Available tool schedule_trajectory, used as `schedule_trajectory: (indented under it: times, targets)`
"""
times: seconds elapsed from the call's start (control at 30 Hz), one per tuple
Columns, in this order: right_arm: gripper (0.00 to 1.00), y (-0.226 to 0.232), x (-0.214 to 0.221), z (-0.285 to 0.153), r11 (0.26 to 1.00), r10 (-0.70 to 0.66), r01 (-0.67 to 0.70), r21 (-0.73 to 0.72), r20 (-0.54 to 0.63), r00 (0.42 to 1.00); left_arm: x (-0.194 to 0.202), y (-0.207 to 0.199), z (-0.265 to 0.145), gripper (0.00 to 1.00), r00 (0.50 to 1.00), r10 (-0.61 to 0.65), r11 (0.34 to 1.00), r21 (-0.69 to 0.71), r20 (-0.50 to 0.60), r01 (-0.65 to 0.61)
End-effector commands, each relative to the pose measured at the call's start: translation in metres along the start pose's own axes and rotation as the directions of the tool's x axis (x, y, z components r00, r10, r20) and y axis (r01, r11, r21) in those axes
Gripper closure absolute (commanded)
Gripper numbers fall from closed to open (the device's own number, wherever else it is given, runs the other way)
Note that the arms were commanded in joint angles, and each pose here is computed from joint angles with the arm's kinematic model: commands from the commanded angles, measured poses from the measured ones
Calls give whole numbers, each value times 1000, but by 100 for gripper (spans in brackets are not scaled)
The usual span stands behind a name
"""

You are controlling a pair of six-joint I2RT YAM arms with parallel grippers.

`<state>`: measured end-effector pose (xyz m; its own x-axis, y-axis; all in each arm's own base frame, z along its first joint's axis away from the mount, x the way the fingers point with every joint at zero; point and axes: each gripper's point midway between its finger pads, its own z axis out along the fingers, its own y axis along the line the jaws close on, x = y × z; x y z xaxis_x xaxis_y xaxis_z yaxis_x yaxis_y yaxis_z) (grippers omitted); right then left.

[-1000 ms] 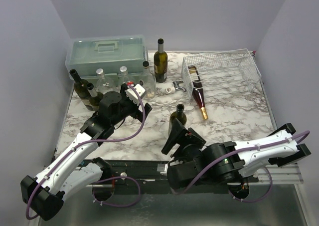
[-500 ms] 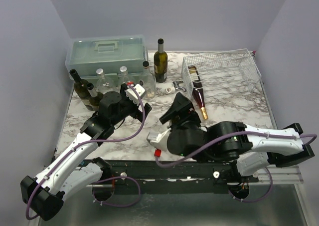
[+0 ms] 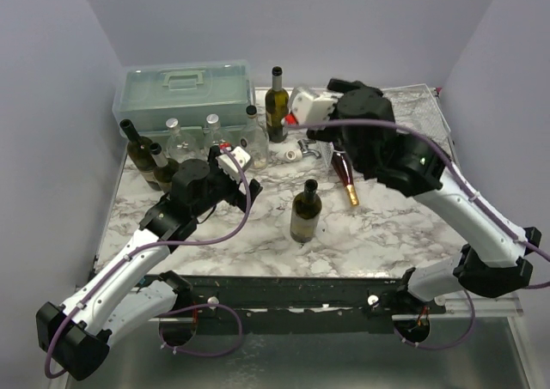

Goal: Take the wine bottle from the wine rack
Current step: Place the wine bottle at the center of the board.

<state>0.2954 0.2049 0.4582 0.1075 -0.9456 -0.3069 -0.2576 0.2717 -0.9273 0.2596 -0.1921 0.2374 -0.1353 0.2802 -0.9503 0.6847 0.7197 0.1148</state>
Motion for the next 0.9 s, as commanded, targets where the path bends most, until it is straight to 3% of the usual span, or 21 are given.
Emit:
schedule_trajectory:
  times: [0.0,0.13,0.23,0.43,0.53,0.67,0.87]
  targets:
    - [26,7,29,33,946,293,-293,-137,-21,956,-8,-18,1,1,998,-22,996,92,57,17]
    - [26,19,66,58,882,418,-428,-196,-95,904,-11,-30,0,1,995,-80,986,152,61,70]
    - [26,34,91,67,798,534,-552,-241,-142,834,-14,-39,-6,1,987,-145,973,190,68,129]
    - [25,75,120,60,553,753,-767,-326,-199,627,-23,-43,-20,1,901,-425,897,171,84,408]
    - [25,97,135,54,415,835,-845,-338,-227,501,-29,-54,-32,1,856,-504,851,232,112,471]
    - [25,131,156,51,228,897,-907,-354,-287,337,-41,-78,-53,2,867,-467,847,369,175,382]
    - [25,163,151,41,51,935,-910,-412,-300,189,-43,-93,-59,3,914,-271,916,372,302,148]
